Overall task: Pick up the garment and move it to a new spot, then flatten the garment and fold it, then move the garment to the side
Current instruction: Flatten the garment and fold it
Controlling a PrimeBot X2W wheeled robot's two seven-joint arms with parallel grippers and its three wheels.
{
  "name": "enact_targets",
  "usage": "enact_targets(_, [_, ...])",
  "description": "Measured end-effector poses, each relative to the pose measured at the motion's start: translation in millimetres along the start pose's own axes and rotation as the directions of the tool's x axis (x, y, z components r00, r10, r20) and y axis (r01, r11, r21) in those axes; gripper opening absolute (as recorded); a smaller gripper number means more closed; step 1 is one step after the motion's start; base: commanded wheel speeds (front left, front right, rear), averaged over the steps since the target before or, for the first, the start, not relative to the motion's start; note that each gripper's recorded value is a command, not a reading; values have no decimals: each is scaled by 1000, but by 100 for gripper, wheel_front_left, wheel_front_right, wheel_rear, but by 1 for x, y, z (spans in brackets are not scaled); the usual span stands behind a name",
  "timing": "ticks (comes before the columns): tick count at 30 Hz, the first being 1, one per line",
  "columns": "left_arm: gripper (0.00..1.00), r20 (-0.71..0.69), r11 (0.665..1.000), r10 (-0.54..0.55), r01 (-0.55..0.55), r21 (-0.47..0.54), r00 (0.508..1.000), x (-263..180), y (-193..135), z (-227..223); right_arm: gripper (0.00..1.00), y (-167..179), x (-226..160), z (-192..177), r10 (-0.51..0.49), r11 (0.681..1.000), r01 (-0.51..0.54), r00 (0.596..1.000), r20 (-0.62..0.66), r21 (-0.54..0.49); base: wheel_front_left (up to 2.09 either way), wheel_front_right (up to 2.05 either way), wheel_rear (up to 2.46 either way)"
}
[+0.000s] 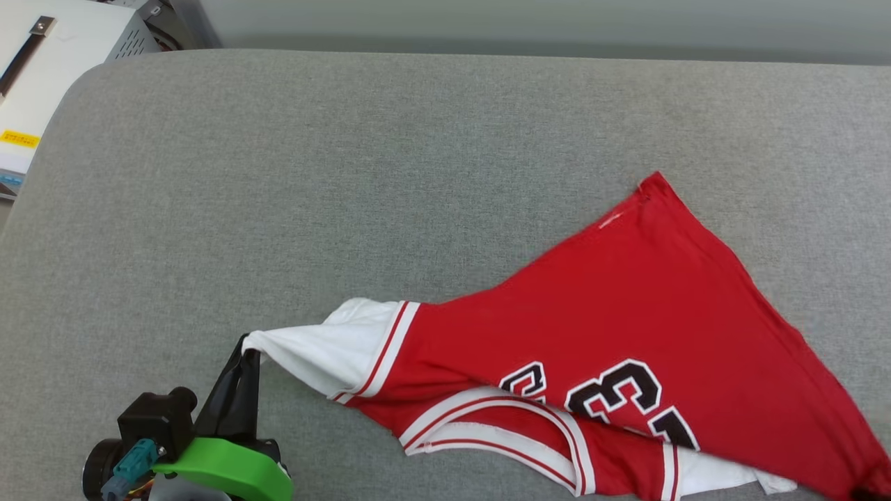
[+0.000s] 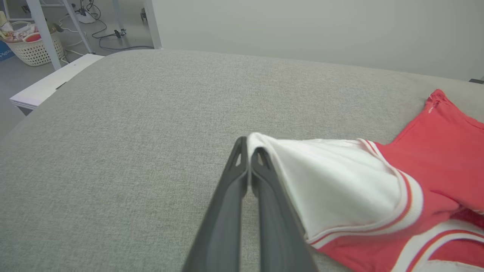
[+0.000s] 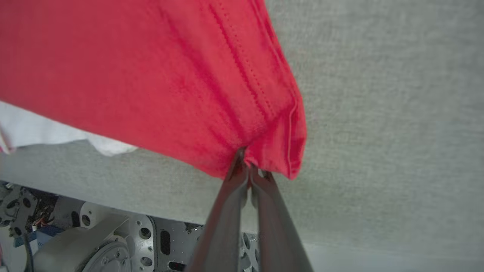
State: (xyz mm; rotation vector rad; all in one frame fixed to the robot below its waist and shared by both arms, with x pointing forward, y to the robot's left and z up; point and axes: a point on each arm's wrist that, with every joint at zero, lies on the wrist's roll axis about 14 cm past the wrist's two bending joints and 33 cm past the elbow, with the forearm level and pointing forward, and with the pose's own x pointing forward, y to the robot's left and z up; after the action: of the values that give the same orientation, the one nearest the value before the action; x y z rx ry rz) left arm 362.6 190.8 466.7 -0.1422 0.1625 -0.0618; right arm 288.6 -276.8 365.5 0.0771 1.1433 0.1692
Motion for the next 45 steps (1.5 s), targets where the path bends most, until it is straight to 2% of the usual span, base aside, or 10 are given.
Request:
enact_targets(4, [0, -16, 1000, 10, -10, 2, 1000, -2, 3, -5, 0, 6, 8, -20, 7, 998, -6, 1000, -26, 68, 0, 0, 0])
enact_targets(5, [0, -18, 1000, 12, -12, 3, 1000, -2, 4, -6, 29, 4, 9, -18, -2, 997, 2, 1000, -5, 78, 0, 0, 0])
enact_targets(6, [0, -20, 1000, 12, -12, 3, 1000, -2, 4, -6, 87, 3, 9, -16, -9, 996, 8, 1000, 8, 87, 0, 0, 0])
enact_targets(7, [0, -20, 1000, 11, -11, 3, 1000, -1, 4, -6, 100, 2, 8, -12, -13, 995, 10, 999, 30, 100, 0, 0, 0])
enact_targets(11, [0, -21, 1000, 8, -8, 4, 1000, -1, 3, -7, 100, -3, -1, 19, -42, 995, 26, 986, 162, 100, 0, 0, 0])
enact_targets(16, [0, -22, 1000, 12, -12, 4, 1000, 0, 4, -7, 100, 0, -25, 93, -38, 999, 31, 927, 372, 23, 0, 0, 0])
enact_targets(22, [0, -22, 1000, 10, -10, 6, 1000, 5, 5, -7, 100, 48, -49, 195, 90, 976, 28, 849, 521, -214, 0, 0, 0])
enact_targets(27, [0, -15, 1000, 2, -2, 2, 1000, 14, 2, -7, 100, 83, -29, 230, 159, 942, 9, 869, 469, -336, 0, 0, 0])
enact_targets(37, [0, -12, 1000, -7, 7, 8, 1000, 33, 0, -11, 100, 120, 51, 258, 179, 906, -53, 947, 267, -420, 0, 0, 0])
enact_targets(45, [0, -46, 1000, 25, -25, -8, 999, 41, 7, -27, 100, 136, 123, 237, 176, 899, -118, 979, 102, -421, 0, 0, 0])
